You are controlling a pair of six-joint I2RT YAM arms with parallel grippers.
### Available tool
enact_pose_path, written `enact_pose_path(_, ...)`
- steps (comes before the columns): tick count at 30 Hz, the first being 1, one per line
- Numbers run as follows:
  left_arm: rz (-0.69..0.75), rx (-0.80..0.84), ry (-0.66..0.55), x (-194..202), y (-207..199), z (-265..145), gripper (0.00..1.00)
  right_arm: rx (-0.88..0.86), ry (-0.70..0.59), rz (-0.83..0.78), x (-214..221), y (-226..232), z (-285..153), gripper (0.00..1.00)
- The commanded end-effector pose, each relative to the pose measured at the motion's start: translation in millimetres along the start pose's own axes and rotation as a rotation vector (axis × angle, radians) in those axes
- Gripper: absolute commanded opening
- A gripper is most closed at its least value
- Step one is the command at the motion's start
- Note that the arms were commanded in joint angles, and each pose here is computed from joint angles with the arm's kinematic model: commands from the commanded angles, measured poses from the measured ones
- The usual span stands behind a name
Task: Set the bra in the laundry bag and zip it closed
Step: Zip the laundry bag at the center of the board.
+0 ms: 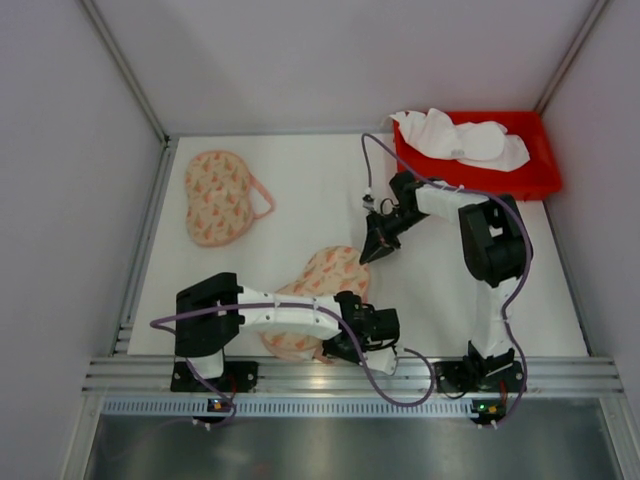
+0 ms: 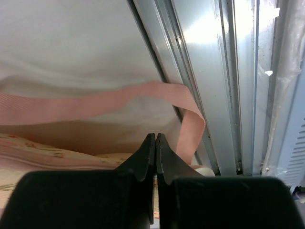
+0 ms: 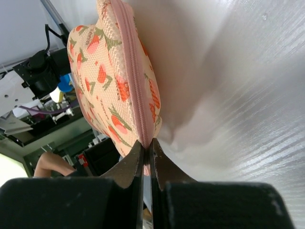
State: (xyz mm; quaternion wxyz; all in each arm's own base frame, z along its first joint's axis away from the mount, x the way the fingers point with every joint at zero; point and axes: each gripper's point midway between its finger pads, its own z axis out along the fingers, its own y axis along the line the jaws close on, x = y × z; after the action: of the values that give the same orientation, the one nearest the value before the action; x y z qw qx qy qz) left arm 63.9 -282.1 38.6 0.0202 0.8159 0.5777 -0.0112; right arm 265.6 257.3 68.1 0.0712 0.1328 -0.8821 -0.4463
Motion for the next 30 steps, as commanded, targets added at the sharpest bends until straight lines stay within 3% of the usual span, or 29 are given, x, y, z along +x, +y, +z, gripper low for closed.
enact_pose_path(1,-0.013,0.032,-0.023,3.0,-15.5,-11.1,0.0,0.015,-0.069,-0.063,-25.1,1.8,-11.6,0.0)
enact_pose_path(2,-0.012,0.021,-0.024,2.1,-13.2,-11.8,0.0,0.011,-0.071,-0.064,-25.4,3.7,-11.7,0.0)
enact_pose_path(3,-0.013,0.012,-0.027,1.0,-10.9,-13.1,0.0,0.014,-0.071,-0.061,-25.3,3.8,-12.0,0.07)
enact_pose_path(4,-0.021,0.006,-0.034,-1.7,-5.6,-14.6,0.0,0.019,-0.069,-0.055,-23.2,4.0,-13.7,0.33)
enact_pose_path(6,-0.034,-0.009,-0.033,-0.7,4.2,-15.7,0.0,0.035,-0.067,-0.053,-19.1,4.9,-16.6,0.51)
enact_pose_path(7,-0.037,-0.015,-0.042,-2.6,8.7,-17.9,0.0,0.039,-0.072,-0.055,-15.2,6.5,-19.3,0.65)
enact_pose_path(8,-0.045,-0.018,-0.046,-2.7,12.6,-18.4,0.0,0.048,-0.075,-0.05,-12.6,5.7,-21.4,0.68)
enact_pose_path(17,-0.052,-0.153,-0.053,1.2,78.3,-32.3,0.0,-0.128,-0.069,-0.007,22.4,38.8,-20.9,0.85)
enact_pose_path(30,0.005,-0.161,-0.089,-8.4,89.5,-34.2,0.0,-0.176,0.001,-0.051,18.4,47.5,45.6,0.8)
